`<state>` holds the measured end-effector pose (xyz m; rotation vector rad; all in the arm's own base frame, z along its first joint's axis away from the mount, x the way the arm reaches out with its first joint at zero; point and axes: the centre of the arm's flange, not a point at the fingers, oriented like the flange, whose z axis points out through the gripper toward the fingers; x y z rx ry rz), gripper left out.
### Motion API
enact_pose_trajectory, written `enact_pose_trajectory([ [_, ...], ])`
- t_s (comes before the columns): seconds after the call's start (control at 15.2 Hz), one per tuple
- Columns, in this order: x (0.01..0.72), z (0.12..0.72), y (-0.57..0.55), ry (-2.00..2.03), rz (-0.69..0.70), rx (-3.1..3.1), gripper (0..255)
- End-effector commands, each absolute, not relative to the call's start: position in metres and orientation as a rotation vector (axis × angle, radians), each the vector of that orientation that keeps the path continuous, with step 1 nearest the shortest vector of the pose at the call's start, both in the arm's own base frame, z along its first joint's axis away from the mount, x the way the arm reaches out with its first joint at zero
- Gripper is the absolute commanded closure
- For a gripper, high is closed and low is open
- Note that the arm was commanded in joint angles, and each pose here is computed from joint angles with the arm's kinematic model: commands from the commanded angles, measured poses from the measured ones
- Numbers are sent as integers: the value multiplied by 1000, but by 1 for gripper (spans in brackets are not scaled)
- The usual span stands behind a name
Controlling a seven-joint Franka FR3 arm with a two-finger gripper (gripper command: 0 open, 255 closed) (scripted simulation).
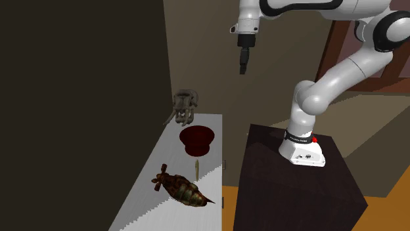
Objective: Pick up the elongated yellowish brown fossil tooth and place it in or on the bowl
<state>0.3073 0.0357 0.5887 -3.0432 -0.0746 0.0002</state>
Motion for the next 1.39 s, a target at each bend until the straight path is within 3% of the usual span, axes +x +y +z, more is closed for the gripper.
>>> enact_pose_trajectory([
  [0.0,307,589,36,-75,0,-3043,0],
  [1.32,415,411,216,-412,129,-3070,0],
])
